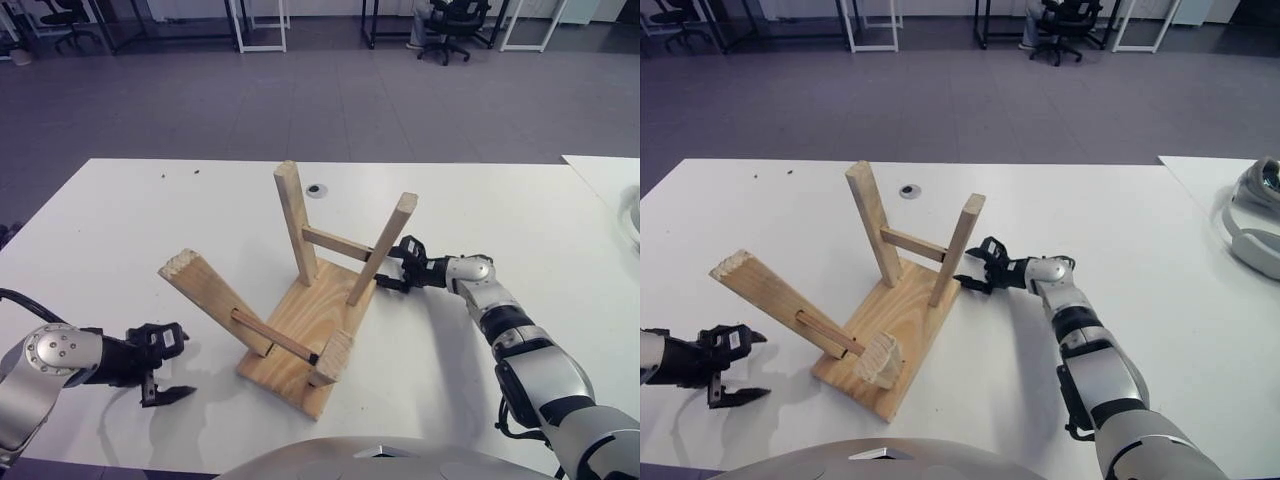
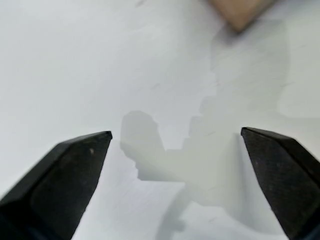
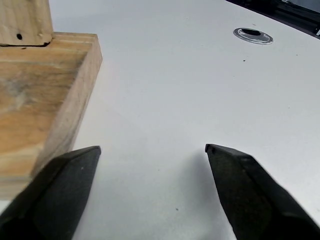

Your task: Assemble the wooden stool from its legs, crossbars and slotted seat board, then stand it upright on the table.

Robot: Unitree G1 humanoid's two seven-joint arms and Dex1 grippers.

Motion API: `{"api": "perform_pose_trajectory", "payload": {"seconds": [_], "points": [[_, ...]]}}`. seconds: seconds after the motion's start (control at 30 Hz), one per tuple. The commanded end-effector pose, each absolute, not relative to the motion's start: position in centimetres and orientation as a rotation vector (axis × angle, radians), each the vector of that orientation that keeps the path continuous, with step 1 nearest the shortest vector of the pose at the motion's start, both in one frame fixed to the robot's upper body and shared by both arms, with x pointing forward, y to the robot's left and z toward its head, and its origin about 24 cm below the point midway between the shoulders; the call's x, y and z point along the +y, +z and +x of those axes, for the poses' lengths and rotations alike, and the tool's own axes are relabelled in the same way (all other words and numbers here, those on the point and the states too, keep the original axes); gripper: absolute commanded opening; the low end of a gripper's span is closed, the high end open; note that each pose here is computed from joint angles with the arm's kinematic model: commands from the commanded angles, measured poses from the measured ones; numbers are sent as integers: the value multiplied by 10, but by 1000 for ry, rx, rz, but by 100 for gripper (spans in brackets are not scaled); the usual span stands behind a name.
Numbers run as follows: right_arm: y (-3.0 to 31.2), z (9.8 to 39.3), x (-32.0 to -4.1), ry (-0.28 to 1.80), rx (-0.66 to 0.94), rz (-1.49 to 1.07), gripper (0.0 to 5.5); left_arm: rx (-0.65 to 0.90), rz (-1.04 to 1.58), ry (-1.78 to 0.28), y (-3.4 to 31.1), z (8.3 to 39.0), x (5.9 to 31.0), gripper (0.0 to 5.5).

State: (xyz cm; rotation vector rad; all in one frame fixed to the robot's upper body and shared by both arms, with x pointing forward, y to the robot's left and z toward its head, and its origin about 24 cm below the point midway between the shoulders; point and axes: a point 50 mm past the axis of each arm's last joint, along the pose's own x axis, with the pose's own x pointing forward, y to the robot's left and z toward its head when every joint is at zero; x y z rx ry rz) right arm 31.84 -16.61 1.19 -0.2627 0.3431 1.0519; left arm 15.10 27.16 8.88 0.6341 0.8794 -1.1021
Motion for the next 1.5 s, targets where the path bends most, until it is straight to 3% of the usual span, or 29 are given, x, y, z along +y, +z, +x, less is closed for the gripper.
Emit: {"api": "perform_pose_trajectory", "payload": {"seconds": [0.03,0.1,0.27,0.37,0.5,0.6,0.73,0.87,1.13,1.3,1.4,1.5], "points": [[0,313,-163,1052,400,-282,395,758,627,-1132,68,158,245,478],[-2,312,-160,1059,397,-277,395,635,535,-1030,47,172,227,478],[-4,303,-160,1101,385,-262,395,497,362,-792,11,189,198,478],[-4,276,-179,1159,391,-244,395,354,253,-638,16,230,186,478],[18,236,-186,1139,335,-250,395,287,149,-669,17,263,150,478],[26,236,-195,905,324,-324,395,298,162,-649,16,258,165,478],[42,232,-213,577,253,-256,395,267,252,-462,27,253,216,478],[28,216,-223,364,300,-154,395,249,273,-406,35,235,223,478],[15,190,-202,507,405,-130,395,414,236,-443,22,184,203,478],[28,189,-160,633,353,-37,395,363,165,-447,26,193,173,478],[28,189,-163,603,380,-64,395,315,88,-506,38,194,153,478],[54,193,-156,656,336,-27,395,290,33,-671,60,185,140,478]]}}
